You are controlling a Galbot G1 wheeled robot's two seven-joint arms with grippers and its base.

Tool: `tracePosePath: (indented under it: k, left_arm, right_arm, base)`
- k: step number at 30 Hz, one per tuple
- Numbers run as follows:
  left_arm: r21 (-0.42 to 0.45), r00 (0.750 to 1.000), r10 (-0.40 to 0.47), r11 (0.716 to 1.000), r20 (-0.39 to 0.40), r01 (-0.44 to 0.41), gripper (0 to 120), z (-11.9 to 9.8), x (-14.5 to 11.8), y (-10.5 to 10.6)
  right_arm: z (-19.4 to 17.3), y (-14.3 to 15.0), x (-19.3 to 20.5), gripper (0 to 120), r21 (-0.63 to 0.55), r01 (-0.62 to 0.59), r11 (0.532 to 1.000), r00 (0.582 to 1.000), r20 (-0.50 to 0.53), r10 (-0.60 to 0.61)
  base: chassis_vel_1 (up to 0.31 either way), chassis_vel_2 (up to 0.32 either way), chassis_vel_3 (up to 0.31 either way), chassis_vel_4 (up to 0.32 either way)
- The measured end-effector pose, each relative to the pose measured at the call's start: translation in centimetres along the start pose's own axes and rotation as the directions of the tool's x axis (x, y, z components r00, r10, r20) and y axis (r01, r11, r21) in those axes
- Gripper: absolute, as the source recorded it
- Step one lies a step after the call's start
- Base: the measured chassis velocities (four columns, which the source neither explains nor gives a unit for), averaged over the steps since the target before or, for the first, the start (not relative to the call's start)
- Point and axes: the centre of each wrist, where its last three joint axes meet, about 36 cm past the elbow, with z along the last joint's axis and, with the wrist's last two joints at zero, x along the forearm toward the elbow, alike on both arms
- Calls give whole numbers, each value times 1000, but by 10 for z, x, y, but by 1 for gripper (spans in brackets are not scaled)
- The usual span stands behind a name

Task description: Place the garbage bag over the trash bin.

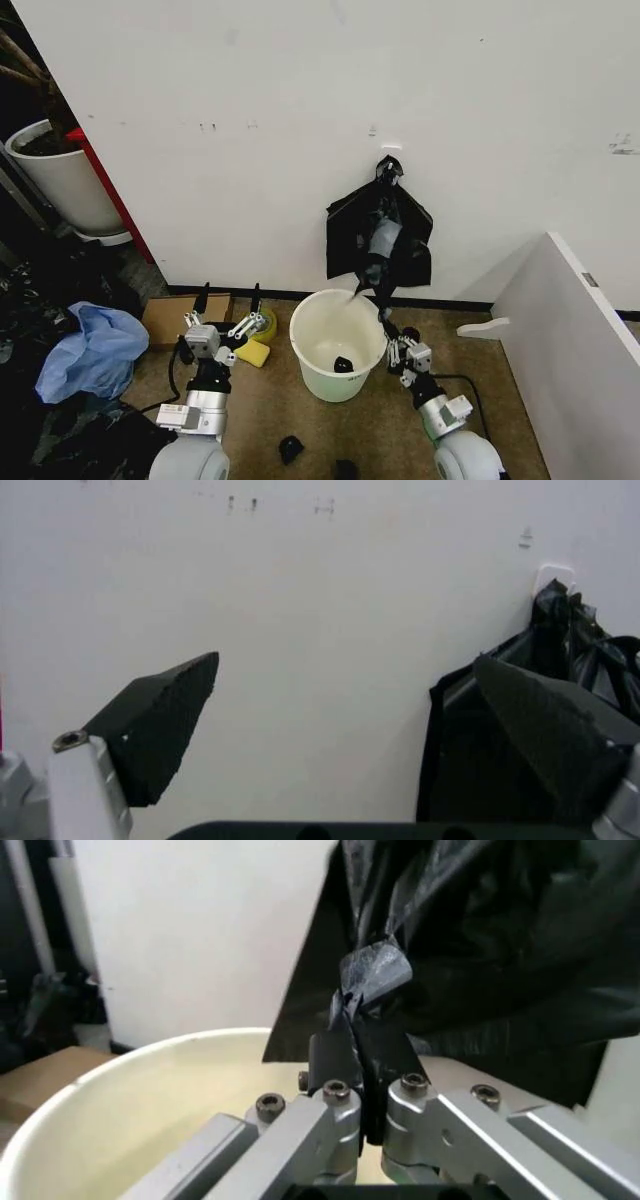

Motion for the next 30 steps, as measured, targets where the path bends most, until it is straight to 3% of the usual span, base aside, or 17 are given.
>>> tracePosePath:
  k: [8,17,22,28,30]
  left_arm:
    - [3,1000,-1,1000,-1,1,100,-1,1,-1]
    - [4,1000,-2,1000,1,2,100,0,-1,-1]
    - [6,1000,-1,1000,-1,1,100,1,-1,-2]
    - [5,1000,-1,1000,-6,1,100,3,0,-2]
    - [3,1000,-2,1000,-11,2,100,4,1,-1]
  right_arm:
    - [18,0,17,0,61,63,996,998,-6,-62]
    - [18,-22,28,0,149,139,979,990,-4,-140]
    - [13,-23,15,0,90,59,994,996,63,-65]
    - [0,-23,-2,18,5,12,1000,989,146,-13]
    - [-10,-25,-10,30,-41,6,999,979,204,3]
  base:
    - [0,0,0,0]
    - [0,0,0,0]
    - [0,0,0,0]
    - [0,0,0,0]
    - [0,0,0,0]
